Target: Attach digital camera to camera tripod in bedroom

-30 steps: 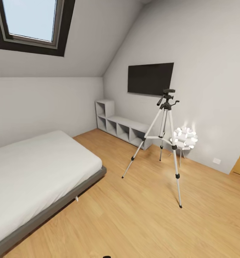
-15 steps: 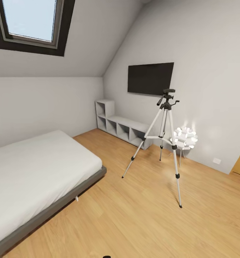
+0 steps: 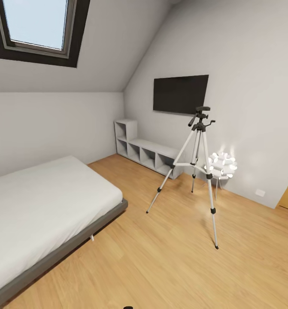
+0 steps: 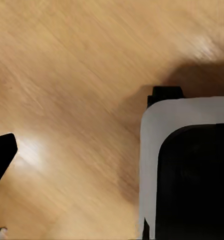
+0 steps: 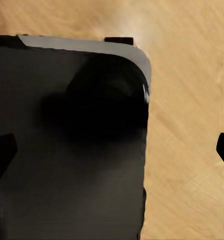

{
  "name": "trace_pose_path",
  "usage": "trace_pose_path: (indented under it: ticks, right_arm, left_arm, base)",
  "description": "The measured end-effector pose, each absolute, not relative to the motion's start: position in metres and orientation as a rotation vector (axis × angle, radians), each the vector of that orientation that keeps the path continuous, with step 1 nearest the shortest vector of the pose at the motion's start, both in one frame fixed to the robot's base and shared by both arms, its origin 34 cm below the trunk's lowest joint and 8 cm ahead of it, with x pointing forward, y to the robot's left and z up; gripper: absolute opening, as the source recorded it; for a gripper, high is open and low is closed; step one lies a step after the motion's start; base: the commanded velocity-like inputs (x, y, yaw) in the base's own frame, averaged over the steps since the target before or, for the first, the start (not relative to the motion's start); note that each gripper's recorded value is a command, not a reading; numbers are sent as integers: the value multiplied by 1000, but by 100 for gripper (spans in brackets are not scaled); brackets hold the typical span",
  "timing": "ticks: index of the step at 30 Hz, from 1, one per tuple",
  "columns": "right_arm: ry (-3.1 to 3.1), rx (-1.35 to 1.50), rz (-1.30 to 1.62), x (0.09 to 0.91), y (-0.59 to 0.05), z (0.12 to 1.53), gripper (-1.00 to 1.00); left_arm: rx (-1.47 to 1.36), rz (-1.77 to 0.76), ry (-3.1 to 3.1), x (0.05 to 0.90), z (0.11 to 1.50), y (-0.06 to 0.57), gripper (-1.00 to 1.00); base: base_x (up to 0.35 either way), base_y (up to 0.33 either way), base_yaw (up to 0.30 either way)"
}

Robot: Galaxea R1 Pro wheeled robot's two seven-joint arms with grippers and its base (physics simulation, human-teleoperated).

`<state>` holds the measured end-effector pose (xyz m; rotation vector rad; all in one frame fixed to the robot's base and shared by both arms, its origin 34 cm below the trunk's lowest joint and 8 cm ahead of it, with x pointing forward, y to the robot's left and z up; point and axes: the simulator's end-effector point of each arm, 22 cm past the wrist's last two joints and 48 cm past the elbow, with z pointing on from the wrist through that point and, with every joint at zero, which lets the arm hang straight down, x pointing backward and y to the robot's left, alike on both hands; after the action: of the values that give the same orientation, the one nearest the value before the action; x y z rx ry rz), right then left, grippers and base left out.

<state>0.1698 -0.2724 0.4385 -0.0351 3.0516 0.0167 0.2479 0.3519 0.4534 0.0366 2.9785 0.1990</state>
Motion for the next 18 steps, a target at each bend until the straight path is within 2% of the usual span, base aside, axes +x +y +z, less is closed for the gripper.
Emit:
trace_pose_path:
  ticks: [4, 5, 11, 18]
  right_arm:
    - [2970, -44, -8, 209, -284, 442, 100]
    - [2894, -52, -28, 246, -294, 449, 100]
    - [2721, -73, -74, 329, -316, 476, 100]
    - [2572, -85, -90, 426, -320, 529, 100]
  left_arm:
    - [47, 213, 2909, 290, 466, 361, 100]
    - [57, 231, 2857, 318, 477, 372, 100]
    - [78, 265, 2805, 359, 501, 394, 100]
    - [119, 148, 2721, 429, 546, 371, 100]
  base:
    - [0, 0, 0]
    - [0, 0, 0]
    - [0, 0, 0]
    - [0, 0, 0]
